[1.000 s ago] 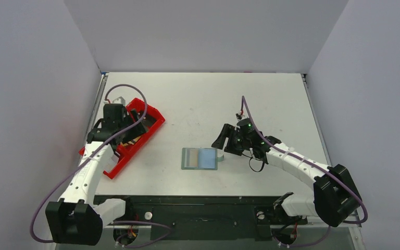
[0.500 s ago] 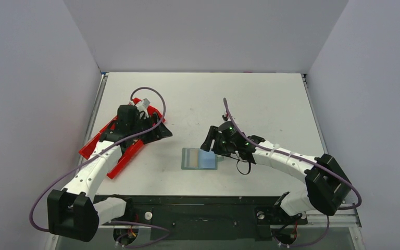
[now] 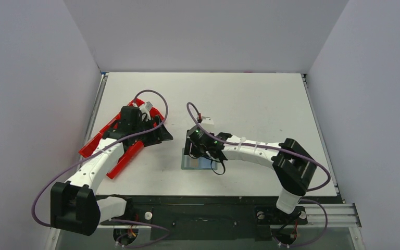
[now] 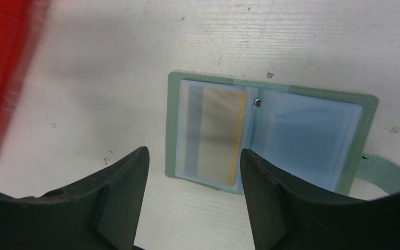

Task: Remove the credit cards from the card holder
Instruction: Remove the credit card from the card holder.

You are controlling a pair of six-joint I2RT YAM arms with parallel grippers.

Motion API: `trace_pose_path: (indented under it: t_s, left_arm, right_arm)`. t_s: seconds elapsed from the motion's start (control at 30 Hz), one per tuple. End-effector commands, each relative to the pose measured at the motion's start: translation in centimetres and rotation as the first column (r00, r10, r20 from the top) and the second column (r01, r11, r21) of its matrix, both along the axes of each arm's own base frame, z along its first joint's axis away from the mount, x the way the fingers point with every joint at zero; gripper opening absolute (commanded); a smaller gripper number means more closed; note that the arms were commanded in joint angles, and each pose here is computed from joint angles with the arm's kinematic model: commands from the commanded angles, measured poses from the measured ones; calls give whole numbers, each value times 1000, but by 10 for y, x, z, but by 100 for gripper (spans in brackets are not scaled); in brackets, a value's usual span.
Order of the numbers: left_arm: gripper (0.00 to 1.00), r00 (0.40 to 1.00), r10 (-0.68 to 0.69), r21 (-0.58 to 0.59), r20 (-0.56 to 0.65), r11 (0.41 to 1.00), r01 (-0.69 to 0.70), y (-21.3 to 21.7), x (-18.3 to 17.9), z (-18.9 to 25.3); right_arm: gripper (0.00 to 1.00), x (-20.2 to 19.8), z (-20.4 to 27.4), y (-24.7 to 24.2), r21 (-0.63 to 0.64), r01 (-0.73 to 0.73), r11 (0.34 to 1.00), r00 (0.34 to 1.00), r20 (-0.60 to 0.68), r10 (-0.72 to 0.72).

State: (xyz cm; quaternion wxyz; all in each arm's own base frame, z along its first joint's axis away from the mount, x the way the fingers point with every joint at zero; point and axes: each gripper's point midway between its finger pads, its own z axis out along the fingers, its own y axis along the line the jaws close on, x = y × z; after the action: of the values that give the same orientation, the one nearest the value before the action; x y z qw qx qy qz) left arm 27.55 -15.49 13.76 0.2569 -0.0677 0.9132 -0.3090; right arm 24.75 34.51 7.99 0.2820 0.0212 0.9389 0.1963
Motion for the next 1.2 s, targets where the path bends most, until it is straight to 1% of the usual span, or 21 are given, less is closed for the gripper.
trace_pose_path:
  t_s: [0.0, 0.13, 0.4, 0.83, 0.97, 1.1, 1.13, 1.17]
  left_arm:
    - [63, 1000, -10, 26, 12, 1000, 10, 2, 1, -4]
    - [64, 1000, -6, 34, 14, 999, 5, 4, 0, -4]
    - [64, 1000, -5, 36, 5, 999, 5, 5, -1, -7]
    - [64, 1000, -6, 31, -5, 999, 6, 4, -2, -10]
    - [64, 1000, -5, 31, -8, 1000, 6, 4, -2, -11]
    - [64, 1000, -8, 28, -11, 1000, 8, 3, -2, -12]
    - [64, 1000, -8, 27, -12, 1000, 8, 3, -2, -12]
    - [64, 1000, -9, 26, -12, 1000, 9, 3, -3, -12]
  right_arm:
    - [60, 6, -12, 2, -130, 24, 991, 999, 28, -21]
    - [60, 3, -20, 11, -179, 5, 984, 1000, 27, 0]
    - [59, -1, -31, 8, -262, 1, 965, 999, 32, 7]
    - [58, -4, -50, 11, -308, -18, 951, 1000, 15, 24]
    - [52, -6, -56, 9, -321, -26, 947, 1000, 4, 29]
    - [42, -10, -64, 3, -335, -31, 942, 999, -17, 27]
    - [38, -11, -66, 1, -335, -31, 942, 999, -24, 25]
    - [37, -12, -68, -1, -333, -34, 942, 999, -30, 25]
